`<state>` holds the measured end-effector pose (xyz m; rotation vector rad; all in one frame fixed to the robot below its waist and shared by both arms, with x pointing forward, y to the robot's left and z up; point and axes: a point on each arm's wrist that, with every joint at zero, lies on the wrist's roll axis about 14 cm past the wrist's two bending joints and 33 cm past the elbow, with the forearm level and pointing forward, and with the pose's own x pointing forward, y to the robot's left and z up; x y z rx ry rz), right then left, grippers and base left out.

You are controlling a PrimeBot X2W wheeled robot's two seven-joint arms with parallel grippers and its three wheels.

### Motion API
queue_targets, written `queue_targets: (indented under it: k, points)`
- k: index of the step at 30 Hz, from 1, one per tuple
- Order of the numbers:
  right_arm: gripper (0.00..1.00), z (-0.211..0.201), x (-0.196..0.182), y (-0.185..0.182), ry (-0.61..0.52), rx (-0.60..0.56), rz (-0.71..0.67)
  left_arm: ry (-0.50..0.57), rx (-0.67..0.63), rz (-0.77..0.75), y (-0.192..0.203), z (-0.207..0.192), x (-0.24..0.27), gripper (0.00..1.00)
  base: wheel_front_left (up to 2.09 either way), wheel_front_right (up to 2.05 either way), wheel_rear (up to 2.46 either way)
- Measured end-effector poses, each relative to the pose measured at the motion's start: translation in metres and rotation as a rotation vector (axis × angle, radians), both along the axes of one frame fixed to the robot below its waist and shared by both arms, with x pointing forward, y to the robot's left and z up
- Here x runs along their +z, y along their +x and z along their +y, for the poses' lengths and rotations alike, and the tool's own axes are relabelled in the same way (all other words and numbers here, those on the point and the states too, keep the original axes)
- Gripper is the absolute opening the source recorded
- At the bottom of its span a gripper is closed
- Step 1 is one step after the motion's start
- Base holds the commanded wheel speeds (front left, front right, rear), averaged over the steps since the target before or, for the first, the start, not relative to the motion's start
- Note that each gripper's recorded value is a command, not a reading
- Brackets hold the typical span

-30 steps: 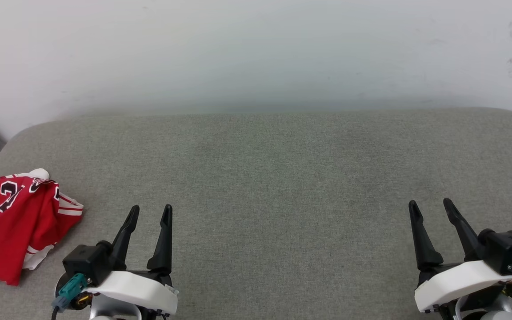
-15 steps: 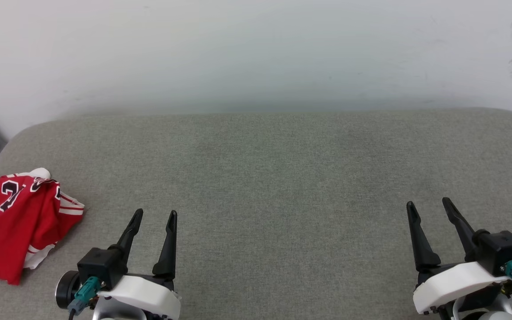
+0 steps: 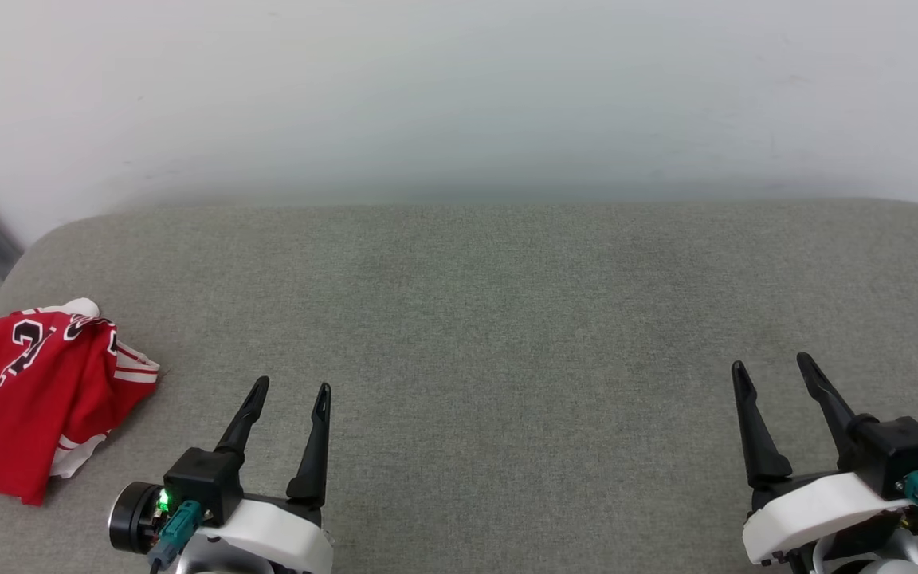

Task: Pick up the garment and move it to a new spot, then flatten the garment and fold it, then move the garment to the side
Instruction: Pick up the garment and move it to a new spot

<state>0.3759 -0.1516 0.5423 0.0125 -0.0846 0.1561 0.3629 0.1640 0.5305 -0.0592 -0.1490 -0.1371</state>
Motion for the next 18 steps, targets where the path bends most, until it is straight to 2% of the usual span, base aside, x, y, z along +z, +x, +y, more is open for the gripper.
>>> queue_targets:
  k: [18]
  points:
    - [1.0,0.009,-0.004,0.004,0.002,0.027,0.009,-0.024,0.032,0.011,-0.002,0.01,-0.004,1.0,0.0,0.0,0.0]
